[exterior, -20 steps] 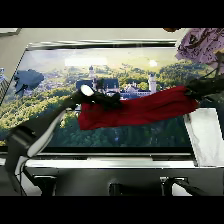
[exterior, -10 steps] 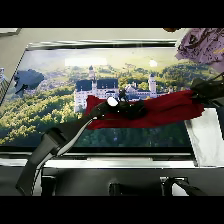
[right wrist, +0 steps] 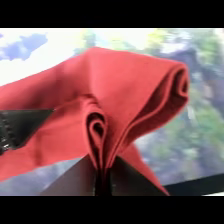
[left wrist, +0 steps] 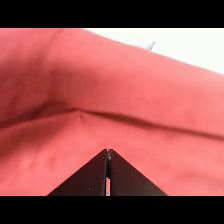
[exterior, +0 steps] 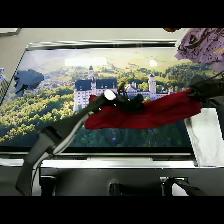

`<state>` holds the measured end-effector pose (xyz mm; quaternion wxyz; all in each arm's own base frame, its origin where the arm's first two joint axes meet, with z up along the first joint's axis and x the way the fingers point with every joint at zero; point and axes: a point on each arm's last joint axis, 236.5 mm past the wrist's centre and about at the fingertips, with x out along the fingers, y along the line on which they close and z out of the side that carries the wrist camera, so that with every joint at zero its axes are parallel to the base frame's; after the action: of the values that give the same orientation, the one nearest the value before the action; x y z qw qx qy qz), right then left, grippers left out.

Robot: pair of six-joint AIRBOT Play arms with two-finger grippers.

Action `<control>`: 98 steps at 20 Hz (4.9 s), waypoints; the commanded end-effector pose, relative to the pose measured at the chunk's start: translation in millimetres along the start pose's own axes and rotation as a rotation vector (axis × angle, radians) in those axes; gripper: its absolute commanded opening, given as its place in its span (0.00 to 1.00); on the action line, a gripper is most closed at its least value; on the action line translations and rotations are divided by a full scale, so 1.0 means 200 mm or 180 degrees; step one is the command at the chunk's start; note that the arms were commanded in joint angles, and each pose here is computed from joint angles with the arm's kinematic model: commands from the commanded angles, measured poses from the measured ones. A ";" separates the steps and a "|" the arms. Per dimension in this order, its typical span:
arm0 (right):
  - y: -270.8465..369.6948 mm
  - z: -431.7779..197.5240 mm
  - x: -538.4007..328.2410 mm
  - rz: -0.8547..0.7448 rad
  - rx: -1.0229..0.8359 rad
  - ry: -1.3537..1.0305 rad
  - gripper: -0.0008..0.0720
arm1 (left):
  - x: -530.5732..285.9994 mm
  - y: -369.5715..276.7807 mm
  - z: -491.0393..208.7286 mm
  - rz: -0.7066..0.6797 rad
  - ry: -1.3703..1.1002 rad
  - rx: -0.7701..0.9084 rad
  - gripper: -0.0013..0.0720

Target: Fold the clothes and pants, and hang the long-sleeved shirts on hangers.

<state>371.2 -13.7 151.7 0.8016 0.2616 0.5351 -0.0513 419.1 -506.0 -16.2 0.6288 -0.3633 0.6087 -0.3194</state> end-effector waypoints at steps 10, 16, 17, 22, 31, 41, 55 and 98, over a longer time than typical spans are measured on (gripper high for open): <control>1.09 -0.44 0.31 0.0930 -0.0275 0.0106 0.05 | -1.95 0.18 0.38 0.2034 -0.1194 0.0838 0.04; 1.40 -0.72 0.70 0.1105 -0.0251 0.0369 0.05 | -2.29 0.28 0.36 0.2196 -0.1371 0.0654 0.04; 1.44 -0.75 0.75 0.1147 -0.0238 0.0394 0.05 | -2.32 0.30 0.36 0.2221 -0.1366 0.0662 0.04; 1.47 -0.86 0.99 0.1125 -0.0085 0.0640 0.05 | -2.39 0.35 0.37 0.2256 -0.1416 0.0582 0.04; 1.48 -0.97 1.11 0.1191 -0.0210 0.0907 0.05 | -2.39 0.36 0.38 0.2263 -0.1410 0.0598 0.04; 1.66 -0.84 0.91 0.1841 -0.0662 0.0535 0.78 | -2.37 0.39 0.37 0.2280 -0.1338 0.0563 0.04; 0.17 -0.10 0.69 0.1000 -0.0070 0.0721 0.85 | -2.36 0.41 0.37 0.2284 -0.1317 0.0551 0.04; -0.42 1.10 0.22 0.0309 0.1486 -0.1315 0.05 | -2.33 0.45 0.39 0.2294 -0.1259 0.0498 0.04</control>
<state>560.2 -133.5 133.5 0.8295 0.4254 0.3430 -0.1154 467.4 -59.8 155.8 0.8312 -0.1323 0.5378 -0.0481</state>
